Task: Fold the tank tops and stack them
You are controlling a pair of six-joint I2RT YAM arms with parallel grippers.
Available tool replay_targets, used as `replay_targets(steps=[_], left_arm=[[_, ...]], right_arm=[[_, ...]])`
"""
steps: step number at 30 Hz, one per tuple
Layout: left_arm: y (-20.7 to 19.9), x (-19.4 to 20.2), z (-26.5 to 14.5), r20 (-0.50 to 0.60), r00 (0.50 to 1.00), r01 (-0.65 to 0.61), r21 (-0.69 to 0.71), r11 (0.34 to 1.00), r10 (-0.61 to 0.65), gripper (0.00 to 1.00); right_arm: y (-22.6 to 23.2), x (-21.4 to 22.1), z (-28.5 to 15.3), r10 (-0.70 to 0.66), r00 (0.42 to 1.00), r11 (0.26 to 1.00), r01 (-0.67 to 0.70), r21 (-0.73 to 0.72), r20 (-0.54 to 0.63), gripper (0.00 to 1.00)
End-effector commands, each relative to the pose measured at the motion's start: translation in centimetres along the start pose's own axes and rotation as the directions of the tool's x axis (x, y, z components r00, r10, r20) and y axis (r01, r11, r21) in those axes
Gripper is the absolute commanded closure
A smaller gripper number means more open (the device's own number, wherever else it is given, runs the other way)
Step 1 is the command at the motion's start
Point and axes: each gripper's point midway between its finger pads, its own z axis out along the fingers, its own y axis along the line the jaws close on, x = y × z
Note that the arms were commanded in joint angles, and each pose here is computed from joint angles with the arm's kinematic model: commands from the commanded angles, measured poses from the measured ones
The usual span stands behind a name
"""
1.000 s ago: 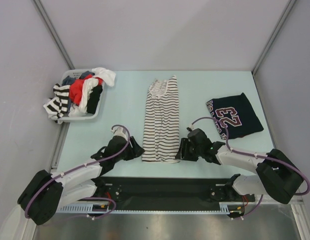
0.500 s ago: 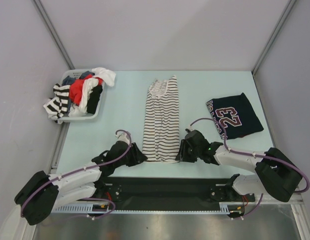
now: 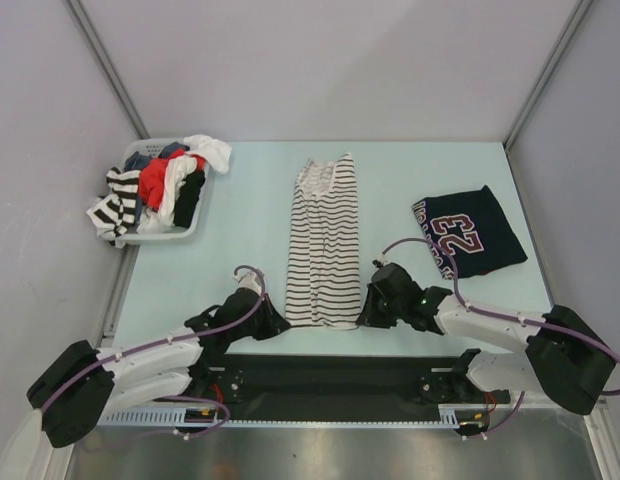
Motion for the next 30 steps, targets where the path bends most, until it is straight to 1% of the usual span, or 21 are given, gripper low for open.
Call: replay_targets(steps=[1, 6, 10, 12, 16, 23, 26, 27, 30], left_arm=[[4.4, 3.2, -1.1, -0.106, 0.994, -0.04, -0.162, 0.986, 0.023, 1.0], [5.0, 4.0, -1.6, -0.138, 0.99, -0.047, -0.182, 0.982, 0.021, 1.0], [3.2, 4.3, -1.8, -0.165, 0.986, -0.038, -0.116, 0.993, 0.018, 1.0], [2.6, 4.0, -2.1, -0.16, 0.987, -0.039, -0.108, 0.993, 0.021, 1.0], [1.3, 3.1, -2.4, -0.138, 0.99, -0.033, -0.085, 0.996, 0.021, 1.0], [-2.4, 0.4, -3.4, -0.077, 0.997, -0.027, -0.026, 0.999, 0.025, 1.0], [-3.5, -0.5, -3.8, -0.071, 0.997, -0.041, -0.026, 0.999, 0.039, 1.0], [-3.6, -1.3, -3.8, -0.037, 0.998, -0.047, -0.041, 0.998, 0.046, 1.0], [-4.4, -2.7, -3.9, -0.003, 0.998, -0.067, -0.059, 0.996, 0.067, 1.0]], right_arm=[[-0.8, 0.8, -1.0, 0.006, 1.0, 1.0, -0.006, 0.026, -0.004, 1.0], [-2.2, 1.5, -1.6, 0.015, 1.0, 0.998, -0.015, 0.053, -0.007, 1.0], [-1.4, 1.4, -2.3, 0.022, 1.0, 1.0, -0.022, 0.014, 0.003, 1.0], [-0.7, 0.9, -2.7, 0.017, 1.0, 1.0, -0.017, -0.004, 0.01, 1.0], [0.7, 0.1, -3.3, -0.007, 1.0, 1.0, 0.008, -0.026, 0.013, 0.99], [2.6, -1.5, -4.0, -0.033, 0.999, 0.998, 0.035, -0.057, 0.042, 0.97], [3.5, -2.7, -4.3, -0.047, 0.997, 0.997, 0.05, -0.065, 0.059, 0.97], [3.6, -3.0, -4.4, -0.049, 0.997, 0.997, 0.053, -0.064, 0.063, 0.97], [4.3, -4.2, -4.5, -0.062, 0.995, 0.996, 0.067, -0.067, 0.074, 0.96]])
